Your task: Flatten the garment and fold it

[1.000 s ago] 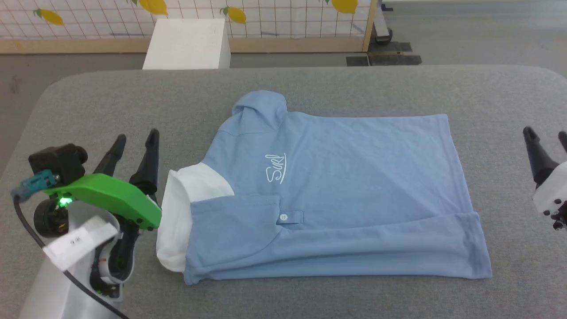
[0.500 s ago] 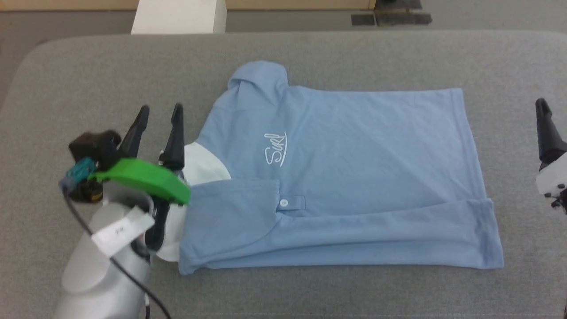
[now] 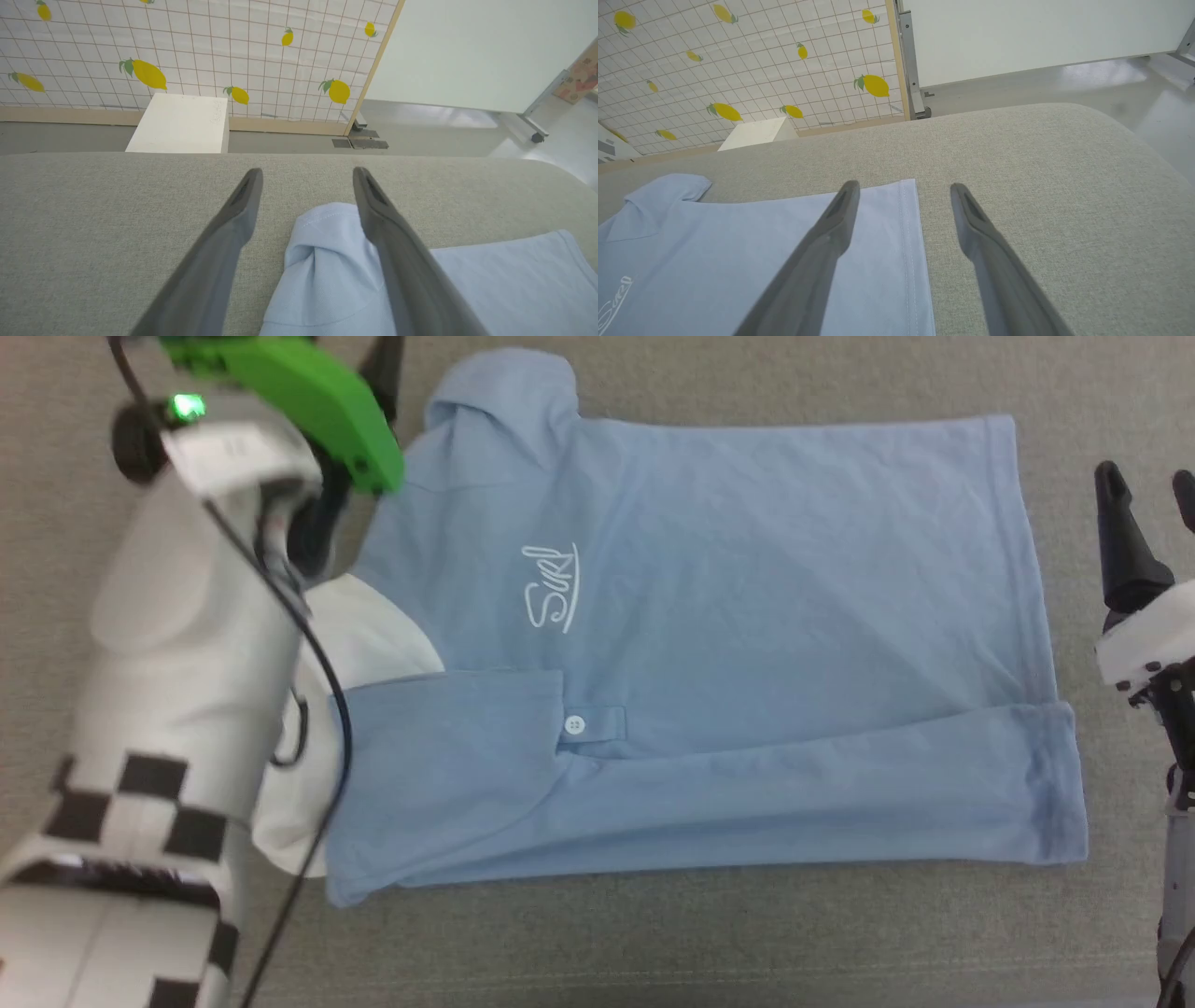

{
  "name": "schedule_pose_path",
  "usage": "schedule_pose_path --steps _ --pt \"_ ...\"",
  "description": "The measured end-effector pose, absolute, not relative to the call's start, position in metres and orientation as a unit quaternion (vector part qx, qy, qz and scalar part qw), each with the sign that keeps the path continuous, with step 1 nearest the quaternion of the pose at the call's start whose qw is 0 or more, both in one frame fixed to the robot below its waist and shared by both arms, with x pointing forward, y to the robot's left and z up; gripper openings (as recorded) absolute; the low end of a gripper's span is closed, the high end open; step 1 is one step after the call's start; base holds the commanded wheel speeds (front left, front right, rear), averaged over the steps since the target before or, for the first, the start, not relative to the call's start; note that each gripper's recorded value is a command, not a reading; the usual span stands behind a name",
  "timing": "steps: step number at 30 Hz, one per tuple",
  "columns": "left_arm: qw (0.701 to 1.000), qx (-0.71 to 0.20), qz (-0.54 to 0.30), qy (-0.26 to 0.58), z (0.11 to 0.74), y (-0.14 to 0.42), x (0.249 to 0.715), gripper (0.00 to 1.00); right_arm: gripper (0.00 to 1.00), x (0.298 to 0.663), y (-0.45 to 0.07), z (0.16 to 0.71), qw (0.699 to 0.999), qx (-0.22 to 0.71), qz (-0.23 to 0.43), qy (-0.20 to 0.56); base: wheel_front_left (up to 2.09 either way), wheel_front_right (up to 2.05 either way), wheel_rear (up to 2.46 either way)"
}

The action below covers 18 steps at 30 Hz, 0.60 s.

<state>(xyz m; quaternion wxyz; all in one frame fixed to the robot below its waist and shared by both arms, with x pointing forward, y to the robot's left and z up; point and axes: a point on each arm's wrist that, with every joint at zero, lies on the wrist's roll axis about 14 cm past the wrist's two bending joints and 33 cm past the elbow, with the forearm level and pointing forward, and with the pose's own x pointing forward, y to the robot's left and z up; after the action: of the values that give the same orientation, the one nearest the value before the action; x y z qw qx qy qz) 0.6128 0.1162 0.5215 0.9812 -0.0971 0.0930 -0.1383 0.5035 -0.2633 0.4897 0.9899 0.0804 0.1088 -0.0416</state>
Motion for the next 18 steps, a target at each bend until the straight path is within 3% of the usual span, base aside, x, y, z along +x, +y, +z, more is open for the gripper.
schedule_pose_path --steps 7,12,18 --pt "0.957 -0.065 -0.124 0.253 0.470 0.103 0.648 1.00 1.00 0.496 -0.284 0.459 0.985 0.077 -0.073 0.136 0.00 0.00 0.00" --pt "0.919 -0.026 -0.106 0.378 0.415 0.099 0.644 1.00 1.00 0.486 -0.303 0.445 0.981 0.074 -0.101 0.150 0.00 0.00 0.00" --pt "0.883 0.011 -0.096 0.460 0.374 0.095 0.633 1.00 1.00 0.479 -0.318 0.435 0.977 0.067 -0.122 0.161 0.00 0.00 0.00"
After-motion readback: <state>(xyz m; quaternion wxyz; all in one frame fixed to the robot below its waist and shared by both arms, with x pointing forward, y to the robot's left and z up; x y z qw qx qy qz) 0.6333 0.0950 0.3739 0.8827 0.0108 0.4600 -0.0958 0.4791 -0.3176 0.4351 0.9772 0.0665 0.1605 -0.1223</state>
